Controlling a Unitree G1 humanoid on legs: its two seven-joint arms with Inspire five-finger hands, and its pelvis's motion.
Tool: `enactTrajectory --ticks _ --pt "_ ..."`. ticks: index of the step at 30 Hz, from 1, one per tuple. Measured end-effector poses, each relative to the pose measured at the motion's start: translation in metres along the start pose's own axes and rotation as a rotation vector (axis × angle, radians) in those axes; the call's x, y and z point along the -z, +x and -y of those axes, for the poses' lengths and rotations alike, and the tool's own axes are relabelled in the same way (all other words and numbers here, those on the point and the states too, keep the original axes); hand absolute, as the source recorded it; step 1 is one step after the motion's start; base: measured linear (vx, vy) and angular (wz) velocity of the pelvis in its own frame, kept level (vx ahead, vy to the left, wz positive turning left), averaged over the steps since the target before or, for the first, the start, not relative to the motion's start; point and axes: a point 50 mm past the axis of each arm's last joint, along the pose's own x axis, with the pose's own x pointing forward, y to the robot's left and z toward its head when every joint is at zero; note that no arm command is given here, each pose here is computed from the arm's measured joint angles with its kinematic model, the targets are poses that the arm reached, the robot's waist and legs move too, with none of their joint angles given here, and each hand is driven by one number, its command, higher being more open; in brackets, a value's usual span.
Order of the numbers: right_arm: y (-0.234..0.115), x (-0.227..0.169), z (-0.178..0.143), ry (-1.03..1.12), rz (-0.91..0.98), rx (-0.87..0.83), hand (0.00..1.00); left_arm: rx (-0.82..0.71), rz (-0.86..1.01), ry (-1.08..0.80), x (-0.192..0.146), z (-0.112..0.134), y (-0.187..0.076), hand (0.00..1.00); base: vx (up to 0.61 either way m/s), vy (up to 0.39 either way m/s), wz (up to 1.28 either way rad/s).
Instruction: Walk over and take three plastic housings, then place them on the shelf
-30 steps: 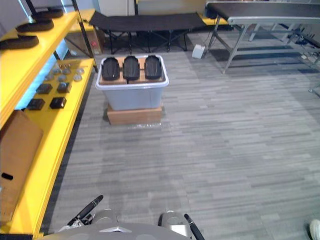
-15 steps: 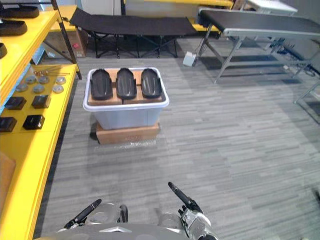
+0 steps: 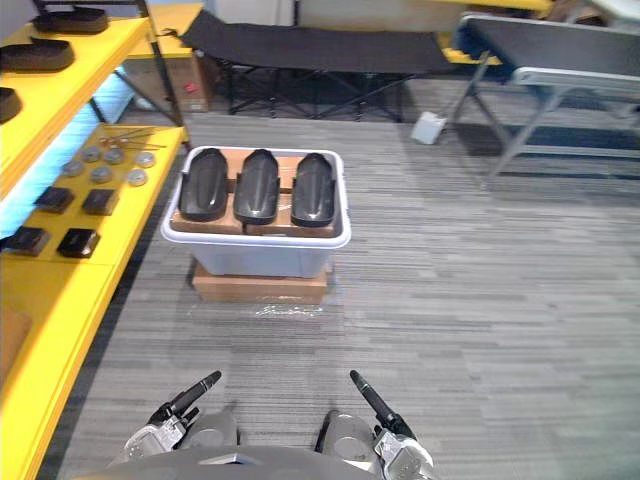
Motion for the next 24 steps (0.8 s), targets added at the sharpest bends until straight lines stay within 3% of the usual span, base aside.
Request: enactTrajectory --ticks 8,11,16,24 --pt "-0.002 -0.008 0.004 0.037 0.101 0.013 1.00 -0.028 -0.043 0.022 0.004 -0.013 -0.001 1.00 0.25 0.005 0.04" --pt "-0.001 -0.001 -0.013 0.046 0.097 -0.043 1.00 -0.047 -0.003 0.065 -0.010 -0.021 -0.001 1.00 0.18 0.132 -0.05" --pt "0.000 -0.007 -0.017 0.002 0.136 -0.048 1.00 -0.075 -0.010 0.236 -0.012 -0.026 -0.001 1.00 0.06 0.062 -0.04" --pt "-0.009 -0.026 -0.034 -0.289 0.334 -0.017 1.00 -0.072 -0.029 0.356 -0.011 -0.027 -0.002 1.00 -0.03 0.004 0.06"
